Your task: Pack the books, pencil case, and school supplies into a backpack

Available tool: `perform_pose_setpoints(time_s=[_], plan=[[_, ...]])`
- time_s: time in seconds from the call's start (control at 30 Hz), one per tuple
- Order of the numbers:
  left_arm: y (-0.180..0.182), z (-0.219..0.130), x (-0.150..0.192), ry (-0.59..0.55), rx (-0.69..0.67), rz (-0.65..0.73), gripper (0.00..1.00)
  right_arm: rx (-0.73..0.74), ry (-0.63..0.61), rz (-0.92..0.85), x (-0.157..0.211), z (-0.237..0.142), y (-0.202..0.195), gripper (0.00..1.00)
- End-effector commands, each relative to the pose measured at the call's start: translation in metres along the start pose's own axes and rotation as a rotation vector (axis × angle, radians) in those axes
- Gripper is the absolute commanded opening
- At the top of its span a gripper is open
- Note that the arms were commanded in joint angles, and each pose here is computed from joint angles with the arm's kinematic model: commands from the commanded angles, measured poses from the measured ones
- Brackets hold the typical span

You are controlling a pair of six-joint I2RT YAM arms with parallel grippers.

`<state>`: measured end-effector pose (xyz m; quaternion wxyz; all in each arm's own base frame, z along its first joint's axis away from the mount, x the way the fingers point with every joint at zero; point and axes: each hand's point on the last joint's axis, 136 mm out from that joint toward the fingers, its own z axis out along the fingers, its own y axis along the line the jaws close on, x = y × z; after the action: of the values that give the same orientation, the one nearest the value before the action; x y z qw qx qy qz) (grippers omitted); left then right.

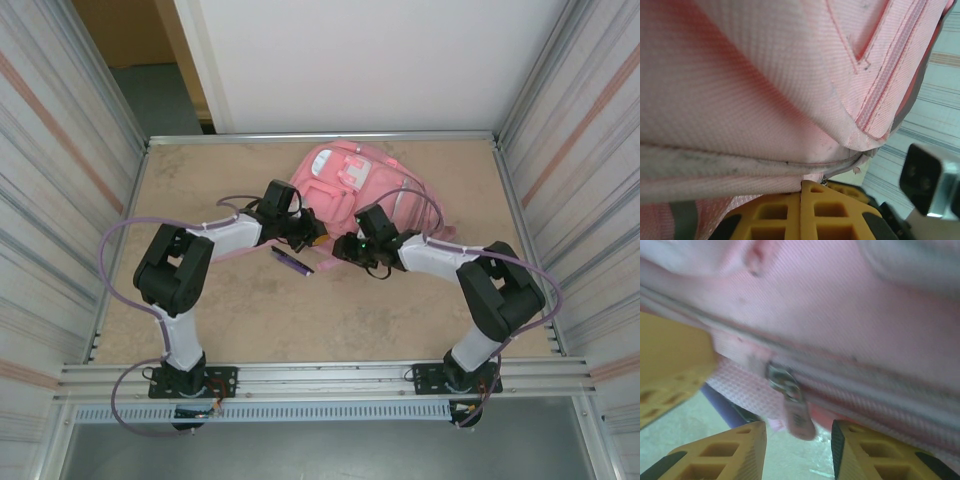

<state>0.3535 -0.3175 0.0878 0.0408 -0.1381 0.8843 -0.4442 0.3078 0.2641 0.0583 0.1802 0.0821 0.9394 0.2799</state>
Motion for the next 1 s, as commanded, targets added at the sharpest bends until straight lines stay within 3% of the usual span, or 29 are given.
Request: perform_pose_setpoints(time_s=[0.0,0.2,0.97], plan=[[-0.013,-0.008,0.015,0.051,0.04,0.014,0.0,0.059,-0.115,0.1,-0.01,-0.008,-0.001,0.37],[-0.013,-0.005,0.02,0.07,0.044,0.014,0.0,0.043,-0.224,0.066,-0.032,-0.006,0.015,0.31],[-0.008,-0.006,0.015,0.076,0.051,-0.003,0.0,-0.012,-0.209,0.005,-0.024,-0.003,0.009,0.12]])
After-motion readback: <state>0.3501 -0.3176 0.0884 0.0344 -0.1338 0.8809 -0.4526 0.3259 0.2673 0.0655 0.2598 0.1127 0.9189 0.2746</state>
